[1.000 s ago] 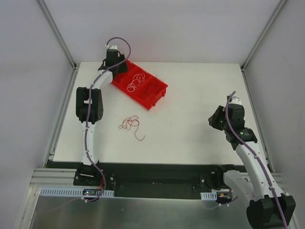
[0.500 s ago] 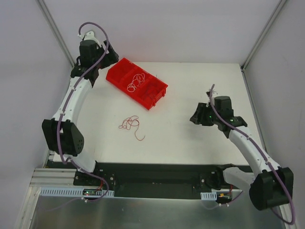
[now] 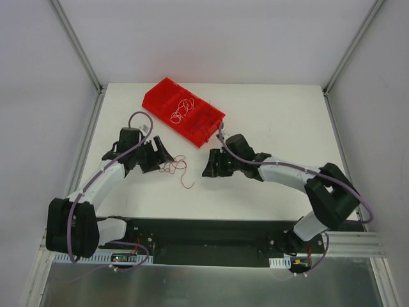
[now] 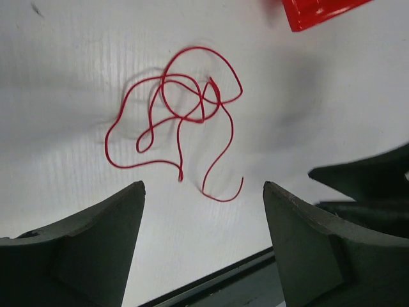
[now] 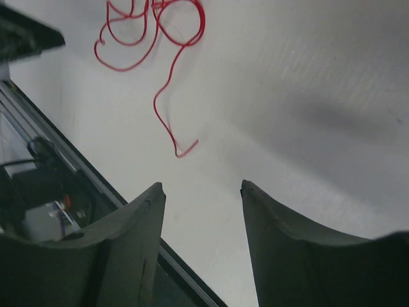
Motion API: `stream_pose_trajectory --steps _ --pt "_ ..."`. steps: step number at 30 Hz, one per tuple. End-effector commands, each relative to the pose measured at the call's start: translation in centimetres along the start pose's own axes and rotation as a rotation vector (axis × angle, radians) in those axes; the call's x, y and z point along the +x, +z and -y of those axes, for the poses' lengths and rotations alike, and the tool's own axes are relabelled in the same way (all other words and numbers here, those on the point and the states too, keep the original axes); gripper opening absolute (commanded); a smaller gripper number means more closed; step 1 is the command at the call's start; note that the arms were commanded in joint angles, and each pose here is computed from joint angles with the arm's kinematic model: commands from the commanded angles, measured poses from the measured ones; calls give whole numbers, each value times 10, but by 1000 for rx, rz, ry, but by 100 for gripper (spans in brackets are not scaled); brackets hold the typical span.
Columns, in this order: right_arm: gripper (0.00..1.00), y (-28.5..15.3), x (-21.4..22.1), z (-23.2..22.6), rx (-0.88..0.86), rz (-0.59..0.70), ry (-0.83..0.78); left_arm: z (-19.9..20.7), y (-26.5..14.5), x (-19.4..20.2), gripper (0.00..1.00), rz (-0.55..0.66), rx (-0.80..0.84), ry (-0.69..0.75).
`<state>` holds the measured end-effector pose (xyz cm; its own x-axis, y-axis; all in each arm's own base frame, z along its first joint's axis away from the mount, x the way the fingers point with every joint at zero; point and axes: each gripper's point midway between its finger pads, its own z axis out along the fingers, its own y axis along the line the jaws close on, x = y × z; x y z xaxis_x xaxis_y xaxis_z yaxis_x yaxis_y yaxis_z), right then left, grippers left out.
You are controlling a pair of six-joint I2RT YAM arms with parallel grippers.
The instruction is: Untangle the cables
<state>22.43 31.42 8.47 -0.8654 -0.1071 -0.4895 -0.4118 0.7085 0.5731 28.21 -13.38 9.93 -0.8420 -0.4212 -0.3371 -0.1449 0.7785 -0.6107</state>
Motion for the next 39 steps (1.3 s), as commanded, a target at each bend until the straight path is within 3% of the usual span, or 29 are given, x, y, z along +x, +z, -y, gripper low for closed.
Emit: stream_pose_trajectory --steps 1,8,16,23,30,39 --pt "52 37 -51 -41 -133 146 239 21 -23 12 73 56 123 9" --pt "44 85 -55 -66 -187 90 321 6 -27 24 73 86 105 26" --pt "38 119 -39 -58 -75 69 361 18 -36 24 73 86 155 80" --pt "39 121 -23 -48 -16 55 293 36 -54 23 75 121 237 146" --pt "45 93 -17 -38 27 75 139 43 -58 23 74 117 264 151" --pt "49 92 -12 -30 15 46 93 51 -64 22 75 119 297 174"
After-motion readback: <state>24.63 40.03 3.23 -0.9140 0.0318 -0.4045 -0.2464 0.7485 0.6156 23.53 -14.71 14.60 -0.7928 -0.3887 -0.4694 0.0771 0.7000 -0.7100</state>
